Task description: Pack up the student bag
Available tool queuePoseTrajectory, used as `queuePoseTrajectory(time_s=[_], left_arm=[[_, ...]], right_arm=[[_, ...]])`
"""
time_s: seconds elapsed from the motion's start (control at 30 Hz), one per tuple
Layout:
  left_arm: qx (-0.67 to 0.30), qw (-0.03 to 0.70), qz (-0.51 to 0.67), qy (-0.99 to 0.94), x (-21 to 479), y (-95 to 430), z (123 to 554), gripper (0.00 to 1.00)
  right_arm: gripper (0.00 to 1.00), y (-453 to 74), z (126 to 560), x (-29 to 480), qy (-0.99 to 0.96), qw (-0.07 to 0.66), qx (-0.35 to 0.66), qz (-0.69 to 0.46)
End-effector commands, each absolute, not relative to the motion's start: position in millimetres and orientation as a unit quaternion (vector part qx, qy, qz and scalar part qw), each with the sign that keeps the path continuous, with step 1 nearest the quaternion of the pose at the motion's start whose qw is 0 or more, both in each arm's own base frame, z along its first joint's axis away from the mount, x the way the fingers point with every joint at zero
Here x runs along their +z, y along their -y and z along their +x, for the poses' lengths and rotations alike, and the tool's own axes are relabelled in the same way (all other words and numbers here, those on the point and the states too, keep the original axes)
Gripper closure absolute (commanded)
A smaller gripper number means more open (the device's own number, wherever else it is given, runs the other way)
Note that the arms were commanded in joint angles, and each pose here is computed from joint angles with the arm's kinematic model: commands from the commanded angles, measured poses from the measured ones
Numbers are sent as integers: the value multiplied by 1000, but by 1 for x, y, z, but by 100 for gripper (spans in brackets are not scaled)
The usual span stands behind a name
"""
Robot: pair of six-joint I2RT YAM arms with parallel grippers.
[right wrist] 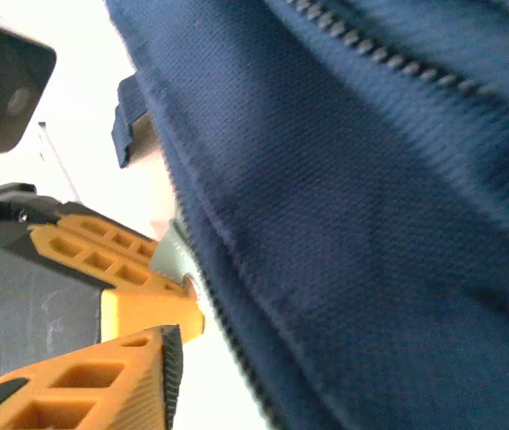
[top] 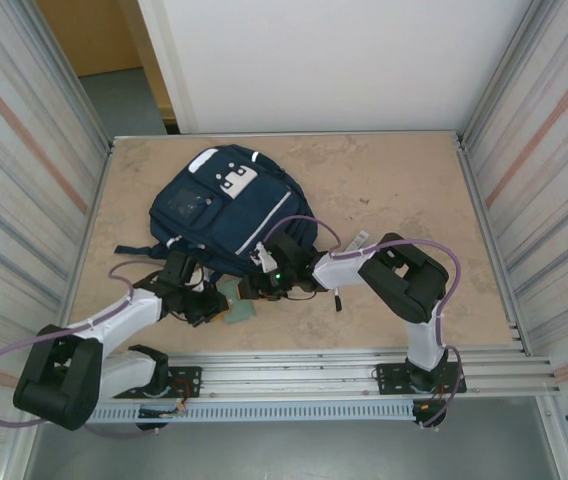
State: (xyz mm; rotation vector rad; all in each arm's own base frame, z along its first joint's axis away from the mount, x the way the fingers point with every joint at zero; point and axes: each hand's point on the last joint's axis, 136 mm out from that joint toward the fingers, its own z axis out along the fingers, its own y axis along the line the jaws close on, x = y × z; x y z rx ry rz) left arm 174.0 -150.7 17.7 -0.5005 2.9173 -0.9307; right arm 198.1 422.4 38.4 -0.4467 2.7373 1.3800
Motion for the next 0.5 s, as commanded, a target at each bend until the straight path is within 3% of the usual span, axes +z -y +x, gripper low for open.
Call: queuePoseTrajectory(time_s=[0.0, 0.2, 0.37, 0.47], left_arm=[[-189, 0, -199, -962, -27, 115, 155, 90], [-267, 9, -179, -947, -19, 141, 164, 90], [-286, 14, -167, -944, -11, 150, 167, 90], [-286, 26, -164, -944, -4, 149, 169, 88]], right_arm=[[49, -424, 134, 45, -873, -51, 438, -209], [53, -433, 126, 36, -860, -96, 461, -195], [70, -442, 132, 43, -855, -93, 478, -181], [74, -441, 135, 48, -854, -89, 478, -185]])
